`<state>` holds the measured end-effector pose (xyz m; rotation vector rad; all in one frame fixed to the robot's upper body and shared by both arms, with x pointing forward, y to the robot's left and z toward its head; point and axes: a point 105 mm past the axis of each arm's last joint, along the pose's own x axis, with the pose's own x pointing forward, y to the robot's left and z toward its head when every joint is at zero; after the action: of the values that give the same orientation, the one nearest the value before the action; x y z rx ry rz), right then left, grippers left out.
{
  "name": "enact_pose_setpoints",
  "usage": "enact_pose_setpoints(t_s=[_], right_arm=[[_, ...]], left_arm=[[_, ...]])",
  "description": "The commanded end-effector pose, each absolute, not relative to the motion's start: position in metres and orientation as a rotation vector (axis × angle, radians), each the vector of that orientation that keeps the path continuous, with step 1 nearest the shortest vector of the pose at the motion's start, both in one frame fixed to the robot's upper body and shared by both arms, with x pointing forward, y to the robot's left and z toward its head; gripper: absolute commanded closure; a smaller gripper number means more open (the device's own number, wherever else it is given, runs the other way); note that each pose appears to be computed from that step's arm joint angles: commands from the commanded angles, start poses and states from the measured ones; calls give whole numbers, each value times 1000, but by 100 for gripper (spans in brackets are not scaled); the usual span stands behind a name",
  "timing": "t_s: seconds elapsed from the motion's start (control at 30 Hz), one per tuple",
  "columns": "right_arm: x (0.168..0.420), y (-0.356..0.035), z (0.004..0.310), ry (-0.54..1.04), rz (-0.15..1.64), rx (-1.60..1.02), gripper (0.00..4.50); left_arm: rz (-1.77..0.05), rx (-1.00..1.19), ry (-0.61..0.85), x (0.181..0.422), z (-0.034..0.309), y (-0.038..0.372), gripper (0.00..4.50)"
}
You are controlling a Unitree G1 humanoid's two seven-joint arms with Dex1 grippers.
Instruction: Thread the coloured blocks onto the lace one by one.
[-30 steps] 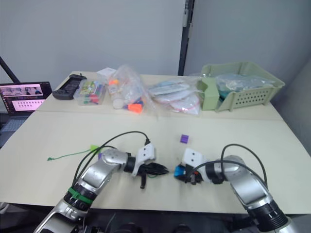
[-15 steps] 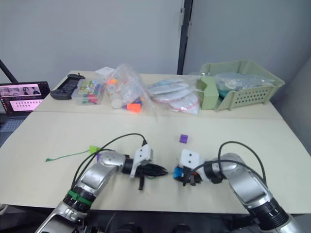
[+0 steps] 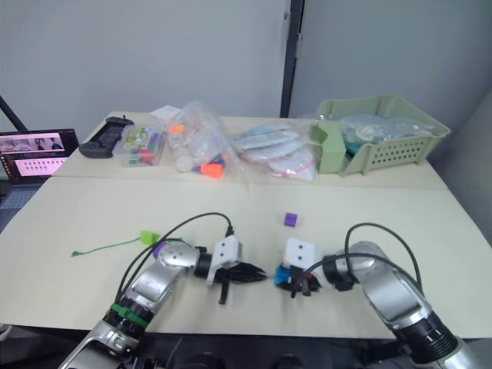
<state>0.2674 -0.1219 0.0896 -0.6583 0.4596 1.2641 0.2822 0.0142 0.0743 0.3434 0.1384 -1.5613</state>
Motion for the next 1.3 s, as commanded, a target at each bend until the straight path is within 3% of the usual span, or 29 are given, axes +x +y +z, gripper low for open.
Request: enact_pose_setpoints(t_s=[0.03,0.37,0.93,1.3], right_arm=[[262,-106,89,440,1314,-648,314],[263,-98,90,429,1314,-631,314],[251,-90,100,419,1367,-676,314],[253,-94,96,428,1344,-681,314]], left_arm=[[-1672,353,50,263,98,-27,450],[-1703,383,79,255,96,-34,450],[-1616,585,45,269,121,-9,450],[-1561,373,53,273,121,13,450]])
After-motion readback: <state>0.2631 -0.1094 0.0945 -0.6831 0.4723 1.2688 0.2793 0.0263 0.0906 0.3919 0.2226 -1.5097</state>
